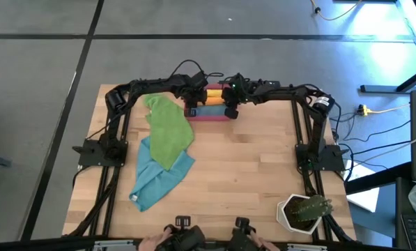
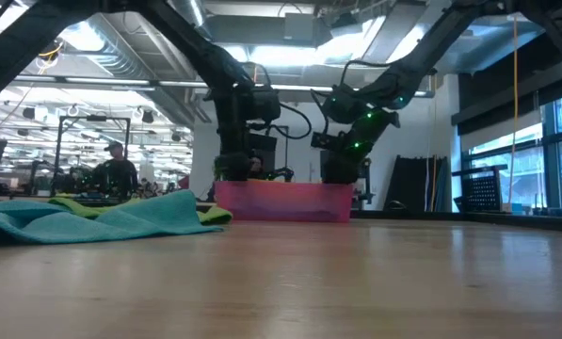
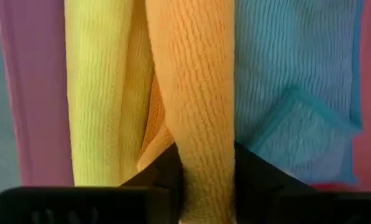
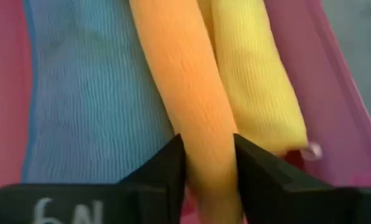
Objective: Roll microfiber towels into tight, uniform cylinder then place into a basket
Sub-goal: Put the orange microfiber towel into the red bin, then fold the green microfiber towel
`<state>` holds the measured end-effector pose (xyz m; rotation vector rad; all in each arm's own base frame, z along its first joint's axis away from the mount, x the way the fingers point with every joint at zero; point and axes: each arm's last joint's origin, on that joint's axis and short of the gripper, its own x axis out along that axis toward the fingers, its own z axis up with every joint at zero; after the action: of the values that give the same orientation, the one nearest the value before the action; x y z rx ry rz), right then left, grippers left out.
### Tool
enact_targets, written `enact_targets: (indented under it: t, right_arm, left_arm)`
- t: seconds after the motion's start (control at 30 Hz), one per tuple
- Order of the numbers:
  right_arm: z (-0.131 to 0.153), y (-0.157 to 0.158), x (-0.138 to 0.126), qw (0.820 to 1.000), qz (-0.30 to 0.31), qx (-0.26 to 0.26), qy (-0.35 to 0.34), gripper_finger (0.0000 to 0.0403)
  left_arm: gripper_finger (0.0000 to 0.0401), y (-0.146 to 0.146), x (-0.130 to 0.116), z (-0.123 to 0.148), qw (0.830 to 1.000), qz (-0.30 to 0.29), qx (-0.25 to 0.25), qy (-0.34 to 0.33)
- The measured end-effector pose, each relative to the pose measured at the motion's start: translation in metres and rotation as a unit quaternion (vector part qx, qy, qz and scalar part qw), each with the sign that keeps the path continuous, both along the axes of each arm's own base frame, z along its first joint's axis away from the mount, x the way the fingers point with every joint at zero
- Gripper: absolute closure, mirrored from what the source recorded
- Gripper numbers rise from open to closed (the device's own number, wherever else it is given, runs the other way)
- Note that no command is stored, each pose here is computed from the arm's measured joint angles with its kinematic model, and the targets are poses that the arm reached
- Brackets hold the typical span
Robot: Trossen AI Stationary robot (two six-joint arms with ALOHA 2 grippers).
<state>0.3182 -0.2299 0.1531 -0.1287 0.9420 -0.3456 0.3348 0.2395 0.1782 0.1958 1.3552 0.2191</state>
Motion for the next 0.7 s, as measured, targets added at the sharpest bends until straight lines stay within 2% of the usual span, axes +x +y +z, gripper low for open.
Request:
enact_targets:
  t: [0.13,0.27,0.53,0.7]
  right_arm:
    - [0.014,0.001,-0.001,1.000,-0.013,-0.013,0.012,0.0230]
    - [0.033,0.004,-0.006,1.000,-0.017,-0.023,0.006,0.0203]
    - [0.073,0.015,-0.019,0.999,-0.019,-0.035,-0.023,0.0202]
    - [0.099,0.029,-0.030,0.998,-0.023,-0.032,-0.039,0.0213]
  left_arm:
    - [0.0279,0.000,0.000,0.012,1.000,0.008,0.010,0.027]
    - [0.0269,0.000,0.001,0.029,0.999,0.013,0.013,0.046]
    - [0.0268,-0.008,0.006,0.061,0.998,0.014,0.001,0.053]
    - [0.0271,-0.016,0.007,0.087,0.997,0.056,-0.002,0.054]
